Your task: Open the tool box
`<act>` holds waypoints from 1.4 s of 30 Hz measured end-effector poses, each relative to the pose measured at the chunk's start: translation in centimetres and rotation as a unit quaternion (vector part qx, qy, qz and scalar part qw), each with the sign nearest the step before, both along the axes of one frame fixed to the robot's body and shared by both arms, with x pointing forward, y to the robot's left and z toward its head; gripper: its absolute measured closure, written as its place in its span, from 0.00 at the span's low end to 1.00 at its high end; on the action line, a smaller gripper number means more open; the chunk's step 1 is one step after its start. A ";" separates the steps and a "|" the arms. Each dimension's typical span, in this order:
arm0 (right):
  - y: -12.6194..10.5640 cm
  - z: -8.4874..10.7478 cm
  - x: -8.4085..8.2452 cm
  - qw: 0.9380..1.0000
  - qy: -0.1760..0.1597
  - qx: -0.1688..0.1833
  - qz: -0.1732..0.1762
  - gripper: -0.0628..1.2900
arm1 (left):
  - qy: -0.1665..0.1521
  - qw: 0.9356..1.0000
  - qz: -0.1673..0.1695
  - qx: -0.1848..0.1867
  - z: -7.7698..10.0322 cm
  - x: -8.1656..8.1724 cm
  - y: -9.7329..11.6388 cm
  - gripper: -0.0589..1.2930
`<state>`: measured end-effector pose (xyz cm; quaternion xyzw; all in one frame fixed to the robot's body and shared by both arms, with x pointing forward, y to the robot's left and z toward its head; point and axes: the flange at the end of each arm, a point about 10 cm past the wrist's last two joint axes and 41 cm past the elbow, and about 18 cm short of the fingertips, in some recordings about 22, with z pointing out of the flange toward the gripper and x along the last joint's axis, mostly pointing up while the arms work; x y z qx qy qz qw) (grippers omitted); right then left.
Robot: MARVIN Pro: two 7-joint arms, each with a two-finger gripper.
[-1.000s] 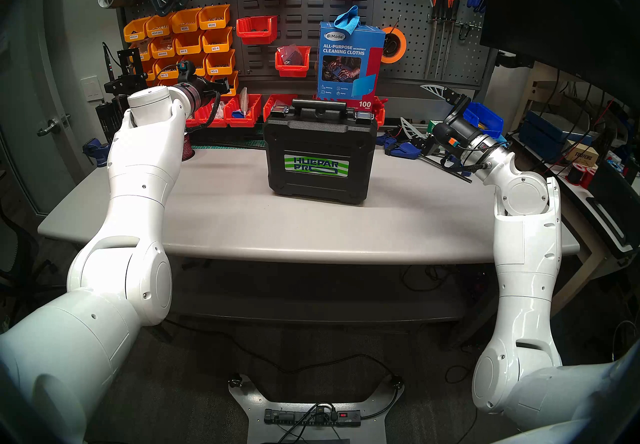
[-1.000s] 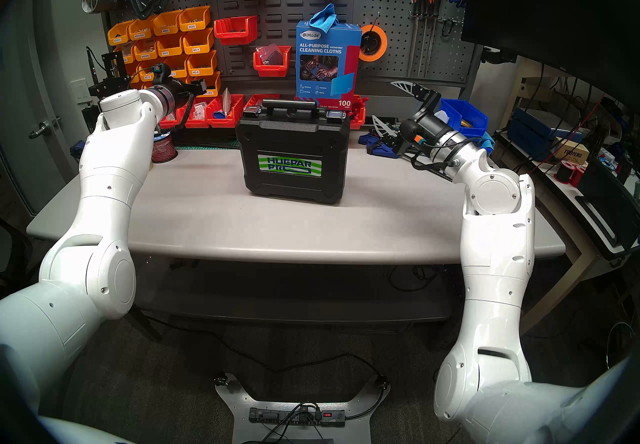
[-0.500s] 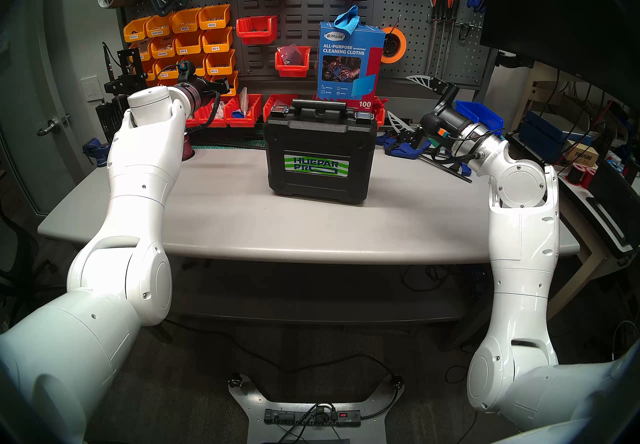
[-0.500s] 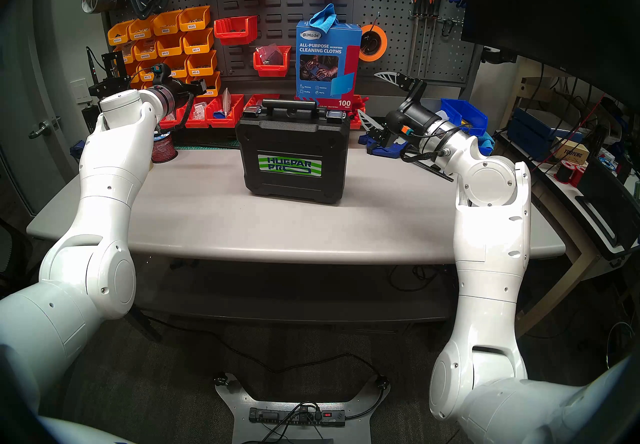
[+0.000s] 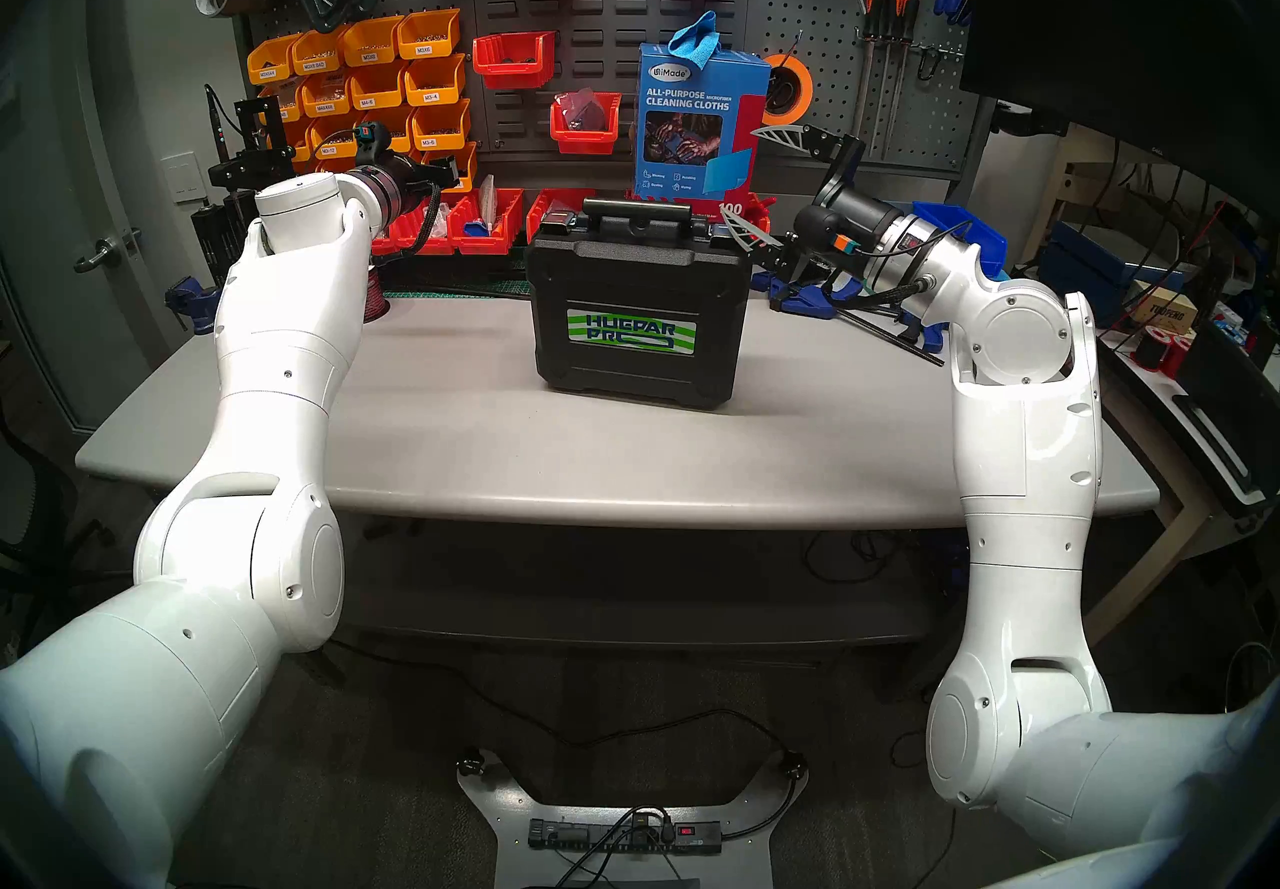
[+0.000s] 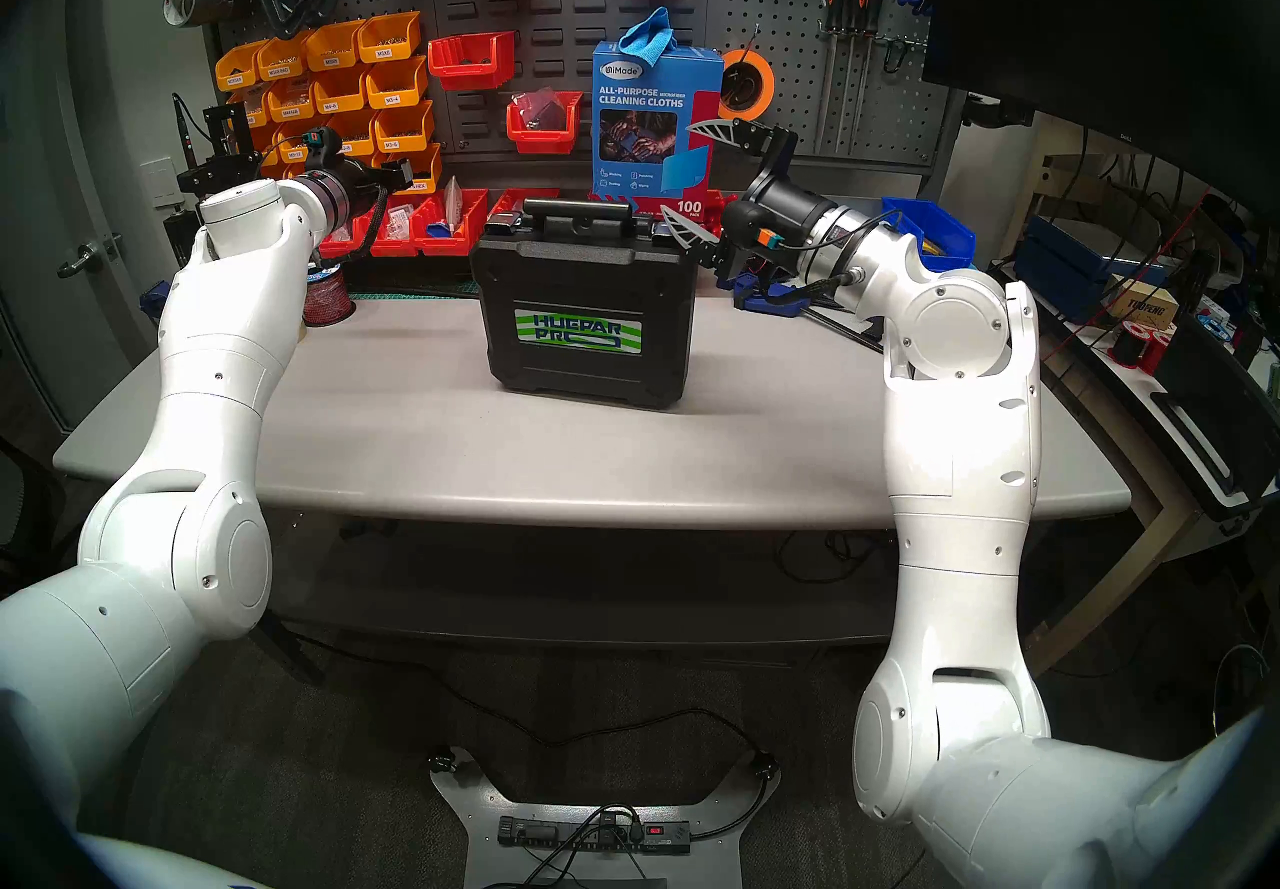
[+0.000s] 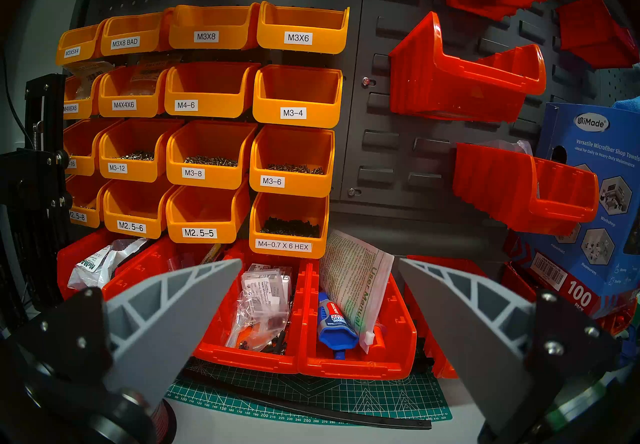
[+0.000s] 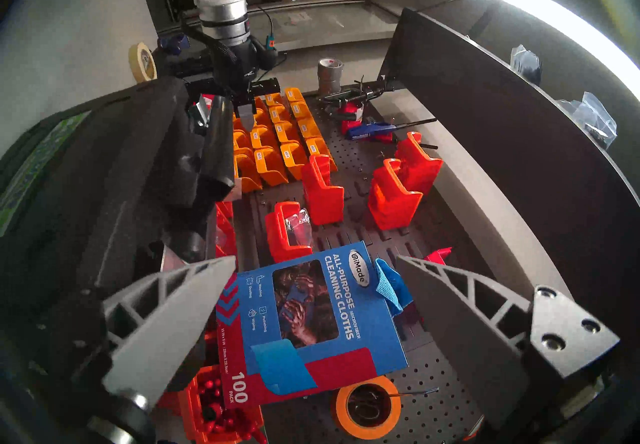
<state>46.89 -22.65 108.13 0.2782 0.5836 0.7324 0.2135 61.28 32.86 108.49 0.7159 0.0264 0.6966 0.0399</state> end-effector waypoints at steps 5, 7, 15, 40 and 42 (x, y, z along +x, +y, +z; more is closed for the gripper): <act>-0.3 0.7 -0.5 0.999 0.022 -0.028 -0.001 0.05 | 0.000 1.000 0.000 0.000 0.0 0.0 0.0 0.04; -0.7 1.0 -0.9 0.999 0.037 -0.038 -0.005 0.05 | 0.000 1.000 0.000 0.000 0.0 0.0 0.0 0.04; -1.4 1.1 -2.2 0.996 0.072 -0.051 -0.010 0.05 | 0.000 1.000 0.000 0.000 0.0 0.0 0.0 0.04; 3.7 2.7 -2.2 0.993 0.065 -0.090 0.046 0.06 | 0.000 1.000 0.000 0.000 0.0 0.0 0.0 0.04; 4.1 2.8 -2.1 0.993 0.063 -0.092 0.048 0.06 | 0.000 1.000 0.000 0.000 0.0 0.0 0.0 0.04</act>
